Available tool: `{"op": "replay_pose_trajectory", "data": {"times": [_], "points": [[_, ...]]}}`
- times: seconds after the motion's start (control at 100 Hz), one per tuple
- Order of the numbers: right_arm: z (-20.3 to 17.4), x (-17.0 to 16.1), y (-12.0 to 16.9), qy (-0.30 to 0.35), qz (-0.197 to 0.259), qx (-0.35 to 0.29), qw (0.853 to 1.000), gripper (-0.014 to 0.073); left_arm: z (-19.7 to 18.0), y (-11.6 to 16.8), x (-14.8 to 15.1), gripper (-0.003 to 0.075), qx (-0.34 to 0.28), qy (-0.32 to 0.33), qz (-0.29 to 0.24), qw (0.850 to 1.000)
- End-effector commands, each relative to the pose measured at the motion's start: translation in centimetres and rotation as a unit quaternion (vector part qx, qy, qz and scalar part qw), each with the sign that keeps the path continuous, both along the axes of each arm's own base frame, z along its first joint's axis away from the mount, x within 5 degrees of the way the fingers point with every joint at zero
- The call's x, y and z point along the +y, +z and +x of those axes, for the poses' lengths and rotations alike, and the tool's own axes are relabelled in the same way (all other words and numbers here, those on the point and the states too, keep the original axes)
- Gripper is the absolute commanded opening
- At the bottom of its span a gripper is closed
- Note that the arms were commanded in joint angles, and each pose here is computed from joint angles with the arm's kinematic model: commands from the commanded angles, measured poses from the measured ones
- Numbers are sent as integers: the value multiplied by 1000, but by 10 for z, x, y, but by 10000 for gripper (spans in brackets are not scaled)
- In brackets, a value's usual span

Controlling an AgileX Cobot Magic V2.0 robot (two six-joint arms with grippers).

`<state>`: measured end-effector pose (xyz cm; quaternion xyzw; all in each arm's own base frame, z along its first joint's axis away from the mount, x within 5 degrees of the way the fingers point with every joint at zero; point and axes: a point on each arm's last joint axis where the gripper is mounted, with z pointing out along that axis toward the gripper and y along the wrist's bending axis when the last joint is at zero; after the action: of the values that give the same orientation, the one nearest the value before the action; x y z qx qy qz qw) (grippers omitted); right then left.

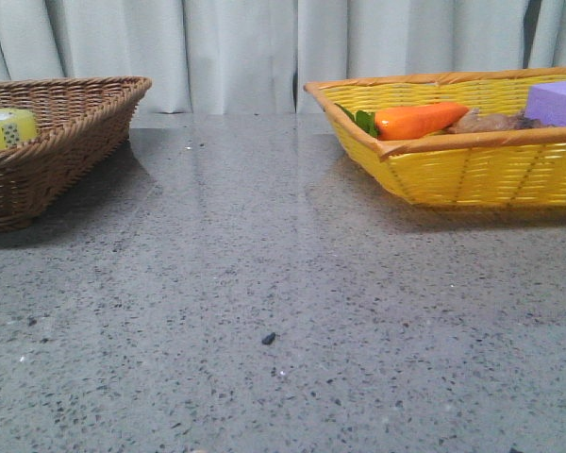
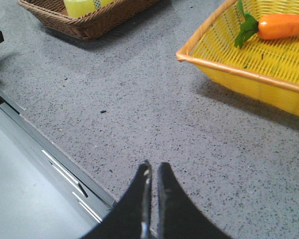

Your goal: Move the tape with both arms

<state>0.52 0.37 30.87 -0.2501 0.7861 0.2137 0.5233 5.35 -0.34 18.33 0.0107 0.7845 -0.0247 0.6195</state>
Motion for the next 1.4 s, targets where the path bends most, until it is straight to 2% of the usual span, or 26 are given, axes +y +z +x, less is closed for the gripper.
{"op": "replay_pose_trajectory", "data": {"times": [0.0,0.89,1.02,1.16,1.29,1.39], "points": [[2,1,12,-4,21,-34,999,-74,-1,3,0,-20,-37,5,-11,999],[3,1,11,-4,22,-36,999,-74,0,4,0,-20,-39,4,-11,999],[8,3,8,-32,23,-53,998,-74,0,4,0,-20,-39,4,-11,999],[22,5,1,-106,20,-125,986,-74,0,4,0,-21,-39,4,-11,999],[36,7,-11,-170,27,-202,964,-74,0,4,0,-21,-39,4,-11,999],[47,8,-31,-207,33,-238,948,-74,0,4,0,-21,-39,4,-11,999]]}}
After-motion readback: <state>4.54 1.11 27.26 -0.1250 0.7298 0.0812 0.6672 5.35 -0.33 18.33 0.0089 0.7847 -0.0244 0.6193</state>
